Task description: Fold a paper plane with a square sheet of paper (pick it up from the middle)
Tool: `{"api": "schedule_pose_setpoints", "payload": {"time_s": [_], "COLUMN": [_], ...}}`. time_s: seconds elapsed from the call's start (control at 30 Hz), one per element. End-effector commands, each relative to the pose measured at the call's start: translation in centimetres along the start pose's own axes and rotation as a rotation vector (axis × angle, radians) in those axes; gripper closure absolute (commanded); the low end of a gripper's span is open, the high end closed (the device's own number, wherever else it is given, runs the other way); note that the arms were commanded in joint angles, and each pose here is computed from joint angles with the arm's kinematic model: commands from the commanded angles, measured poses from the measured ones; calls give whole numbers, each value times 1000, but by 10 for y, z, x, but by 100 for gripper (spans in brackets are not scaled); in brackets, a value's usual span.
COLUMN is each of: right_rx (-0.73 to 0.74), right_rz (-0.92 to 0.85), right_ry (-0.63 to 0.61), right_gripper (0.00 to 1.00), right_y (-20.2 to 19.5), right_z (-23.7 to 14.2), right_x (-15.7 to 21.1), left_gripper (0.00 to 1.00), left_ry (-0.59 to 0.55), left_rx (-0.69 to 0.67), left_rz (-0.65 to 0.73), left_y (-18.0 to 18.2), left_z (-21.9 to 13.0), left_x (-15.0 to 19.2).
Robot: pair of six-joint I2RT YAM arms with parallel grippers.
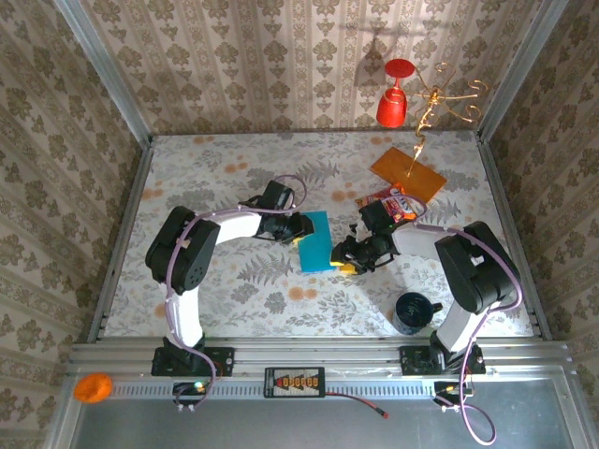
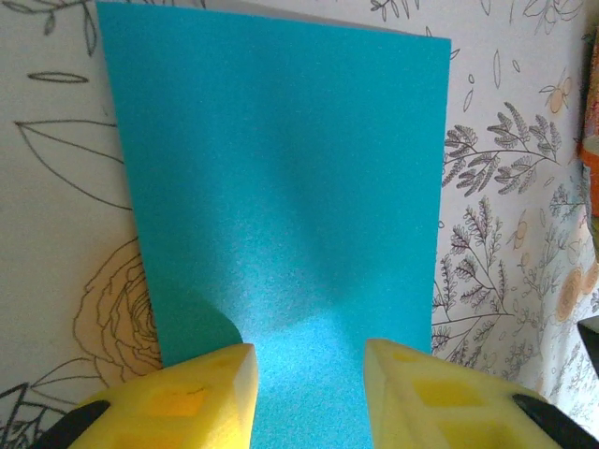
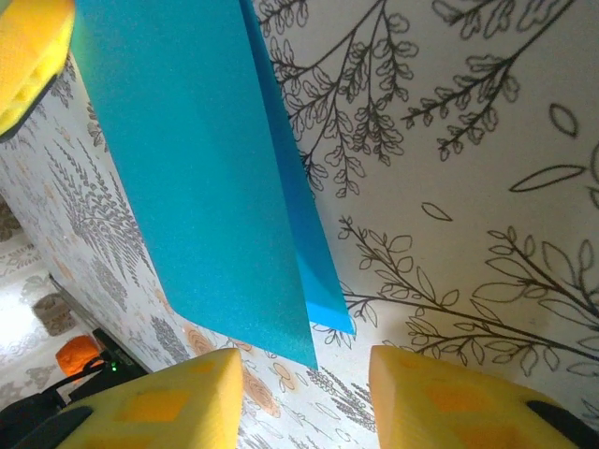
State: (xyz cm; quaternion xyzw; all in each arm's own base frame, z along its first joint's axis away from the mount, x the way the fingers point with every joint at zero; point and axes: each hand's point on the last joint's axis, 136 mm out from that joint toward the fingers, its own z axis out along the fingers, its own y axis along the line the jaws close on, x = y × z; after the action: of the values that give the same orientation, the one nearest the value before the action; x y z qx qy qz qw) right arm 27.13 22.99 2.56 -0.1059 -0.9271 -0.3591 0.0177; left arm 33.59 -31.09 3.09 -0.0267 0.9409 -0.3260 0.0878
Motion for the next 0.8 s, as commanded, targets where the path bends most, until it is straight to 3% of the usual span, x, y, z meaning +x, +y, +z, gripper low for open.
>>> {"api": "schedule_pose_setpoints", "payload": {"time_s": [0.0, 0.6, 0.77], "right_rx": [-44, -85, -63], "right_rz": [2, 12, 31], "right_ry": [29, 14, 9], "right_gripper": [63, 80, 91], "right_y": [10, 13, 4], "right_z": [5, 10, 9], "right_x": [3, -3, -3], "left_gripper": [63, 63, 63], "left_ry": [39, 50, 18], "left_rx": [-67, -74, -49], "left_rz": [-15, -9, 23], "left_y": [15, 15, -4], "left_z": [5, 9, -5], "left_x": [9, 14, 5]}}
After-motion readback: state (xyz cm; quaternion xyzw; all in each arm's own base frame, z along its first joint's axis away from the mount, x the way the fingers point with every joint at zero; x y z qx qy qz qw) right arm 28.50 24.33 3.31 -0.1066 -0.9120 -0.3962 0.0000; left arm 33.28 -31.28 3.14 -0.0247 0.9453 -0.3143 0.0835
